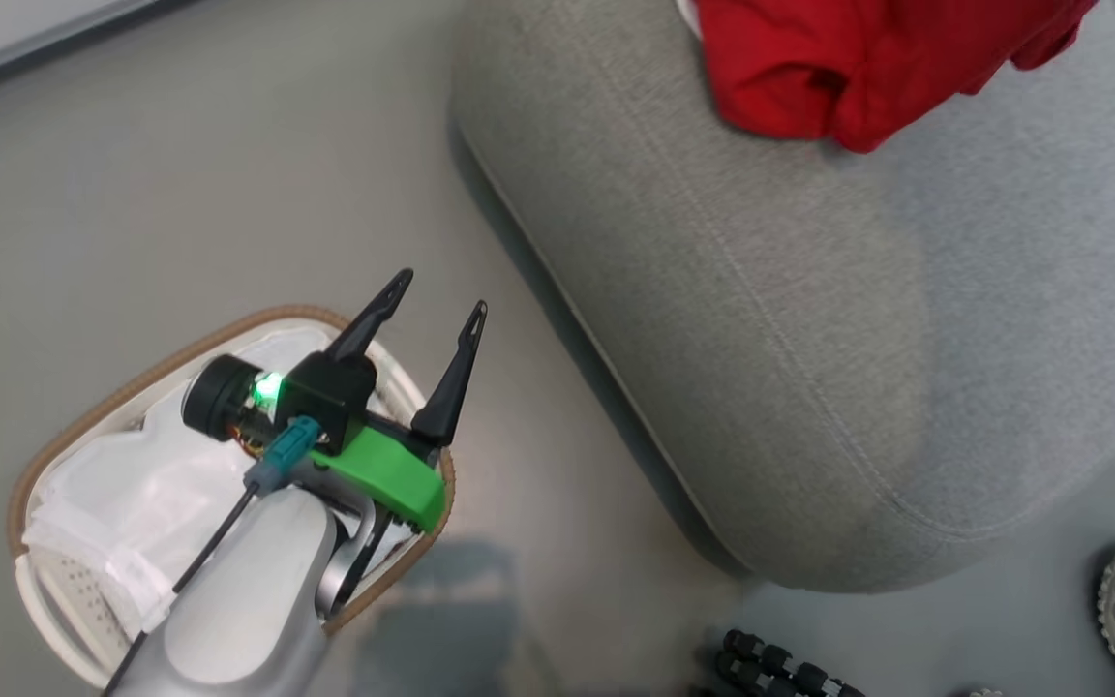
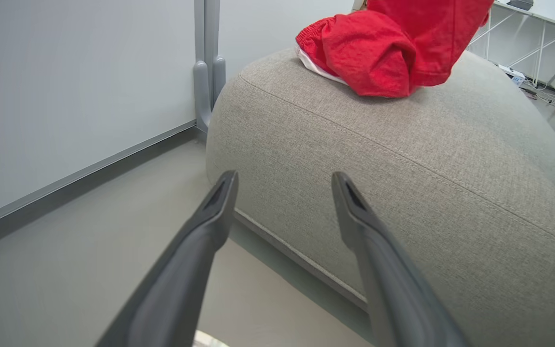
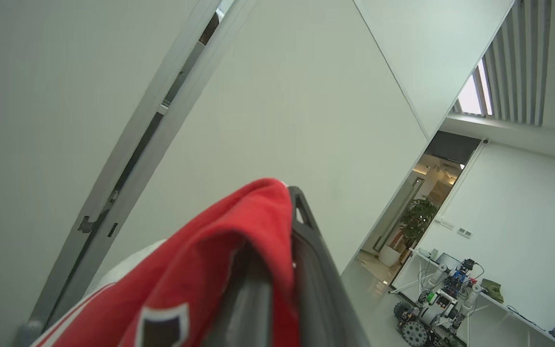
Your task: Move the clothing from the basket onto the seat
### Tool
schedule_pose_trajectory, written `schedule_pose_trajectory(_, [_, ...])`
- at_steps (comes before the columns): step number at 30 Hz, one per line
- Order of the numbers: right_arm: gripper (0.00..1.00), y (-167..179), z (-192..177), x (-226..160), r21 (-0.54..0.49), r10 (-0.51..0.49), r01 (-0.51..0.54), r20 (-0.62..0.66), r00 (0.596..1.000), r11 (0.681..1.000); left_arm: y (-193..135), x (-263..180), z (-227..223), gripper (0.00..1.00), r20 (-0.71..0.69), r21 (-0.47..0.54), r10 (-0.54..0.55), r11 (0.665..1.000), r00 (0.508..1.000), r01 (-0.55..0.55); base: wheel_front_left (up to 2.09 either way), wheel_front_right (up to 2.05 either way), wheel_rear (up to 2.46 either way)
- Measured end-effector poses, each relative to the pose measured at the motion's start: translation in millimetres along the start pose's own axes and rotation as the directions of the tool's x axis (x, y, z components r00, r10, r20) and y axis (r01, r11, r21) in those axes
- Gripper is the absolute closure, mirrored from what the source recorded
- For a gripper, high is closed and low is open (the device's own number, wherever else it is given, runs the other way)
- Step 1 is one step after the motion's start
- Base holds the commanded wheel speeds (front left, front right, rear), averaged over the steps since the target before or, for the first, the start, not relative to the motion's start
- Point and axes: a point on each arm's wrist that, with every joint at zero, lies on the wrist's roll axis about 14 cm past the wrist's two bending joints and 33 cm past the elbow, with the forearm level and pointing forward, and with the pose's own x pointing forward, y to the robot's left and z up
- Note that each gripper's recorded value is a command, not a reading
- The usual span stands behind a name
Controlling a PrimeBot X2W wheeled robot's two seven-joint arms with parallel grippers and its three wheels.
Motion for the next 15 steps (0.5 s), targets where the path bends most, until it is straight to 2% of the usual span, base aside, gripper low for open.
schedule_pose_trajectory(3, [1.0, 37.9, -54.4, -12.5, 0.058, 0.04, -0.033, -0.13, 0.991, 0.998, 11.8, -0.8, -0.1, 0.0, 0.012, -0.006, 0.017, 1.0, 1.0, -0.017, 0.0, 0.0, 0.0])
schedule_pose_trajectory(6, [1.0, 79.5, -115.5, -45.5, 0.122, 0.091, -0.058, -0.288, 0.953, 0.991, 24.2, -4.7, -4.4, 0.0, 0.012, -0.019, 0.042, 0.999, 0.999, -0.042, 0.0, 0.0, 0.0])
schedule_pose_trajectory(9, [1.0, 121.5, -164.5, -85.7, 0.19, 0.151, -0.076, -0.421, 0.894, 0.979, 37.6, -10.2, -10.1, 0.0, 0.005, -0.026, 0.073, 0.997, 0.997, -0.073, 0.0, 0.0, 0.0])
schedule_pose_trajectory(11, [0.92, 145.2, -187.4, -112.5, 0.227, 0.19, -0.086, -0.489, 0.851, 0.97, 44.3, -14.9, -14.8, 0.0, -0.005, -0.036, 0.092, 0.995, 0.996, -0.092, 0.0, 0.0, 0.0])
schedule_pose_trajectory(12, [0.76, 154.3, -196.9, -125.3, 0.244, 0.203, -0.084, -0.518, 0.831, 0.966, 47.1, -17.2, -16.9, 0.0, -0.01, -0.038, 0.101, 0.994, 0.995, -0.101, 0.0, 0.0, 0.0])
schedule_pose_trajectory(13, [0.67, 159.0, -202.9, -133.5, 0.252, 0.21, -0.082, -0.536, 0.818, 0.964, 48.8, -18.7, -17.9, 0.0, -0.012, -0.039, 0.106, 0.994, 0.994, -0.106, 0.0, 0.0, 0.0])
schedule_pose_trajectory(15, [0.34, 166.5, -211.6, -149.2, 0.269, 0.219, -0.073, -0.565, 0.796, 0.96, 51.4, -21.5, -18.3, 0.0, -0.014, -0.039, 0.116, 0.992, 0.993, -0.116, 0.0, 0.0, 0.0])
